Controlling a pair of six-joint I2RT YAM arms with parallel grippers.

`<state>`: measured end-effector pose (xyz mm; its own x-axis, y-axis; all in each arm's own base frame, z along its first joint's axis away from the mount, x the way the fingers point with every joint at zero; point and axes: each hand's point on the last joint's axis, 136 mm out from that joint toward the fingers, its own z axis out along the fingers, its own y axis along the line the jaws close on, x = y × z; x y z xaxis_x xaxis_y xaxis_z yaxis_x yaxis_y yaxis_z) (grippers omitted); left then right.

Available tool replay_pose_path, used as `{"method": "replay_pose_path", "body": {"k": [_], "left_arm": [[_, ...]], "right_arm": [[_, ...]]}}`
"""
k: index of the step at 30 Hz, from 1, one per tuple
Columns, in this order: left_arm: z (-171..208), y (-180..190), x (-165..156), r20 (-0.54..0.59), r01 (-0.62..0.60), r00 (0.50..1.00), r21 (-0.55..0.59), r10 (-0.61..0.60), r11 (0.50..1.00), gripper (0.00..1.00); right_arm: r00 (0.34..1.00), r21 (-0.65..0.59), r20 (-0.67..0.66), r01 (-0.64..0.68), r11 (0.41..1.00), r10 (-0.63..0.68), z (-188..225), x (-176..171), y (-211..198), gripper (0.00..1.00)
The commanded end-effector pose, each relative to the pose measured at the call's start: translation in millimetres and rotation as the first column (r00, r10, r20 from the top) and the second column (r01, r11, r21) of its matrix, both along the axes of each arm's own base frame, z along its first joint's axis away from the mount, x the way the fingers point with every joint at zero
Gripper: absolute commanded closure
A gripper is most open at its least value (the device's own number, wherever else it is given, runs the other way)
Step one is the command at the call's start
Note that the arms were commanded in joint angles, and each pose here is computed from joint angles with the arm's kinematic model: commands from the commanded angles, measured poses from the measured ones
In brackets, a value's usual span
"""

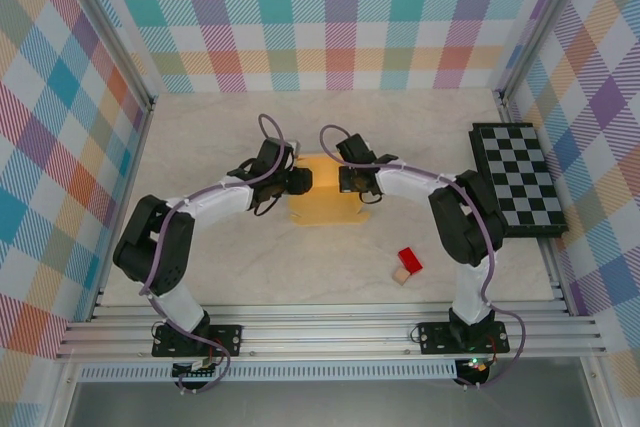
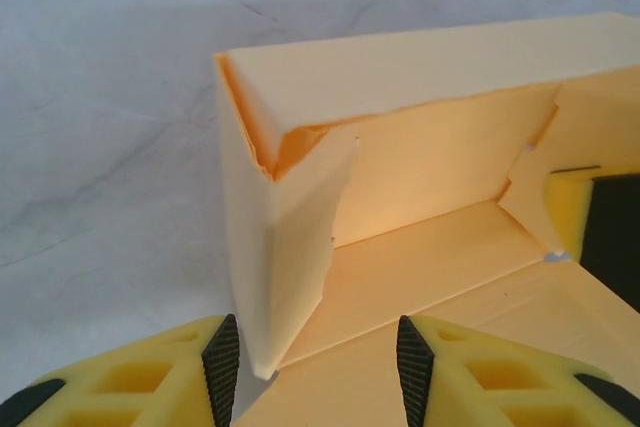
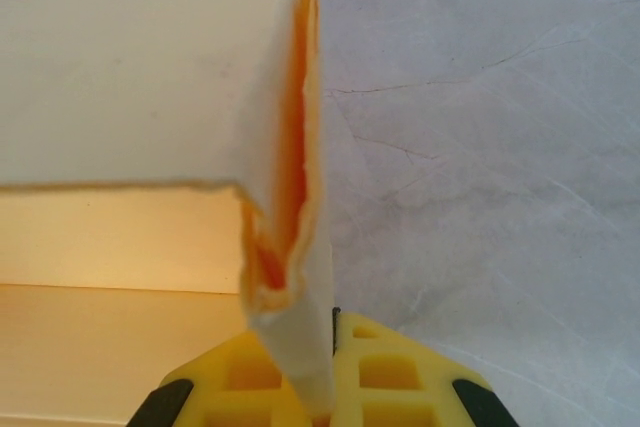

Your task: Fold the paper box

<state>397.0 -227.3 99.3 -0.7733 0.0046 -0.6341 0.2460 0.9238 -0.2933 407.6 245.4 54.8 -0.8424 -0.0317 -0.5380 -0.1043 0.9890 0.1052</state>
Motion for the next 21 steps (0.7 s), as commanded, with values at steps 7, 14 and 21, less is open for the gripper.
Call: {"method": "replay_pose_path", "body": {"k": [7,14,21], "left_arm": [[-30,6,10,-0.002,0.057,0.998,0.108,-0.057,0.992,0.54],[-42,20,20,-0.011,-0.055,0.998,0.160,0.057,0.986,0.63],[-45,19,20,-0.014,-0.184,0.979,0.347,0.201,0.920,0.95]], "right_arm": [[0.997,0.052,-0.082,-0.011,0.999,0.015,4,-12,7,1.00],[0.995,0.023,-0.100,0.011,1.000,-0.009,1,-12,2,1.00],[0.981,-0.066,-0.124,0.140,0.988,-0.147,-6,-16,-10,1.00]]}}
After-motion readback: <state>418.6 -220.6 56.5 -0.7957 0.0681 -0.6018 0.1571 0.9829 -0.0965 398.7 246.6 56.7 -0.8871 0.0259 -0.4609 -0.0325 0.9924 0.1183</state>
